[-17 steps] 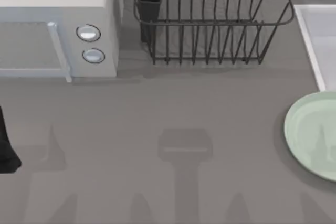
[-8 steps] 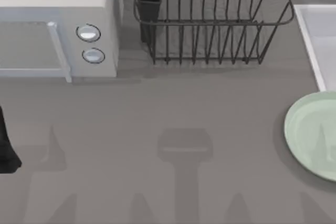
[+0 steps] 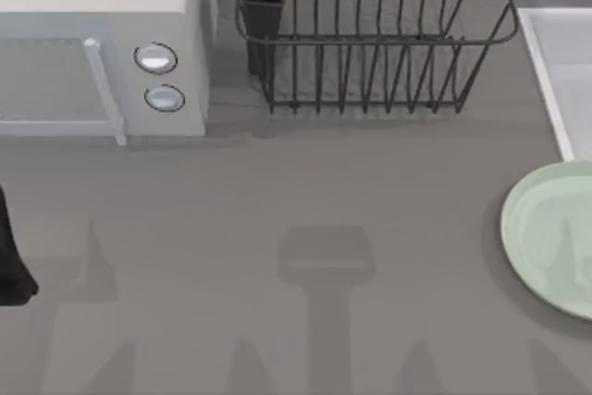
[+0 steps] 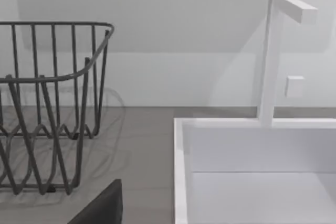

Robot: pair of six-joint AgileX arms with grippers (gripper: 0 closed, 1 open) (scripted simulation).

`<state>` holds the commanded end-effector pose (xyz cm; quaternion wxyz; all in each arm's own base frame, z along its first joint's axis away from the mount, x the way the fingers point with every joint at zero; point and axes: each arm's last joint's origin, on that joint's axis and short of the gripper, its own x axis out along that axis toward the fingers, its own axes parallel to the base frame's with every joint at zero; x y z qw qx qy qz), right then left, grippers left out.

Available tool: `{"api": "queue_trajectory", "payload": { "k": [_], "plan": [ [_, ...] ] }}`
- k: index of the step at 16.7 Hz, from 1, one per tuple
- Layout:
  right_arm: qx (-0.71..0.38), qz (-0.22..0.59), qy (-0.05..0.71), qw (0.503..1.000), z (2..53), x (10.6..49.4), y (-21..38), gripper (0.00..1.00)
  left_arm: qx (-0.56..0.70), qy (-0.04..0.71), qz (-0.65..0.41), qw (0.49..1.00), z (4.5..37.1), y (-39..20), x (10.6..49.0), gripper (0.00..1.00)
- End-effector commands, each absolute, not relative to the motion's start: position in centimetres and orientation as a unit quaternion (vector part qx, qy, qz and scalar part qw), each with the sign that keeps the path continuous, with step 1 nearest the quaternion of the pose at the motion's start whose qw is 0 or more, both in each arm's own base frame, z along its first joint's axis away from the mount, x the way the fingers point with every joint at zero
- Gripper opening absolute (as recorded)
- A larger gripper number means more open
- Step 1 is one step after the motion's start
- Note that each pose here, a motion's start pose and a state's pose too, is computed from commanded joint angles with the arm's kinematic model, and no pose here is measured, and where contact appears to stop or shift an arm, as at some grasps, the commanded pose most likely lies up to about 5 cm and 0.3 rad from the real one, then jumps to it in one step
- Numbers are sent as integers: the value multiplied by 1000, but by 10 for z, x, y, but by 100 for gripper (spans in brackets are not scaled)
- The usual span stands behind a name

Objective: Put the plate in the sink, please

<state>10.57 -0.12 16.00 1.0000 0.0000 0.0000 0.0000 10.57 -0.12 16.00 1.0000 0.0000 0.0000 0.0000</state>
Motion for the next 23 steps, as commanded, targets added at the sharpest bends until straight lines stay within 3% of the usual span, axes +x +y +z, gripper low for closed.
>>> {"api": "queue_trajectory", "payload": {
  "k": [5, 9, 15, 23],
  "plan": [
    [4, 4, 13, 1000, 166, 106, 0, 100, 0, 0, 0, 1000, 160, -1, 106, 100],
    [21, 20, 92, 995, 194, 112, 4, 100, 0, 0, 0, 1000, 160, -1, 106, 100],
    [46, 43, 317, 946, 243, 164, 23, 100, 0, 0, 0, 1000, 160, -1, 106, 100],
    [28, 22, 611, 791, 231, 283, 79, 100, 0, 0, 0, 1000, 160, -1, 106, 100]
  ]
}}
